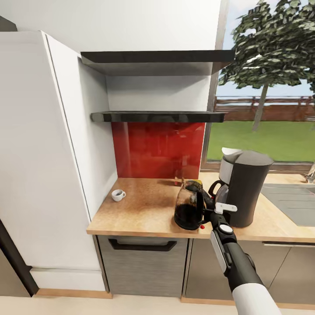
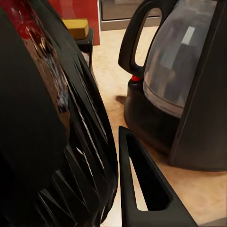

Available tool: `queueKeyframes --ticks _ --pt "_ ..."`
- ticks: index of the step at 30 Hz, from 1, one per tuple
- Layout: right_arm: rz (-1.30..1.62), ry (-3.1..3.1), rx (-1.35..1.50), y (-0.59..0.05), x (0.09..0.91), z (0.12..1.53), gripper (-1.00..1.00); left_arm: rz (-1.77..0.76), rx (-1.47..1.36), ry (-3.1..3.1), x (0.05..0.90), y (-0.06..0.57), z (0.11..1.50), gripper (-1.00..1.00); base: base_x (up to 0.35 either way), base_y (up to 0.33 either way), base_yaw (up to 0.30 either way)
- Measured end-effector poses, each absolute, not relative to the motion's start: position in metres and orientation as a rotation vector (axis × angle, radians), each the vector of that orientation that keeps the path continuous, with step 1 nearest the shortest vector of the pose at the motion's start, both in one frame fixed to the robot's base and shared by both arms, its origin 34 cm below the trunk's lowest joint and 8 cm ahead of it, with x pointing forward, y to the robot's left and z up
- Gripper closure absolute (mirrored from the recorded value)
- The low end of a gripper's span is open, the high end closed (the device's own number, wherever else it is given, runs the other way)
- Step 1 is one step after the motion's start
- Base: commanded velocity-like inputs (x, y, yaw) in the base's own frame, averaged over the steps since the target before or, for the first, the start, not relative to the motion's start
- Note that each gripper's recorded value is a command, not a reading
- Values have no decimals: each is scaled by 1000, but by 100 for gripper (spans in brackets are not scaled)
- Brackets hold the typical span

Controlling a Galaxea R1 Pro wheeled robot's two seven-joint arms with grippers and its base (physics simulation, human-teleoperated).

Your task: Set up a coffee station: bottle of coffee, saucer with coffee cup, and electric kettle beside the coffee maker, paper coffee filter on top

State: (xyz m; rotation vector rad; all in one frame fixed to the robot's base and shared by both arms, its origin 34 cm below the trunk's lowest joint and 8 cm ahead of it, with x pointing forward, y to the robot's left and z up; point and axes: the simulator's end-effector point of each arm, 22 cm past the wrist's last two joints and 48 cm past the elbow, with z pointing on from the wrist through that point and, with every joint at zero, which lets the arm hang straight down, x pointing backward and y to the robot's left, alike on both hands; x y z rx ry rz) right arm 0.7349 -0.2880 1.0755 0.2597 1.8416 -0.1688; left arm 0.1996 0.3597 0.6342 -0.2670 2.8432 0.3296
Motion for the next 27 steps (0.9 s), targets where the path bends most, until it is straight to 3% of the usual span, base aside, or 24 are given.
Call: queueKeyframes --ticks 20,27 --pt "-173 1839 258 -289 735 1075 100 332 -267 2844 199 360 634 -100 21 0 0" --pt "-172 1838 258 -289 735 1076 100 332 -267 2843 199 360 634 -100 0 0 -129"
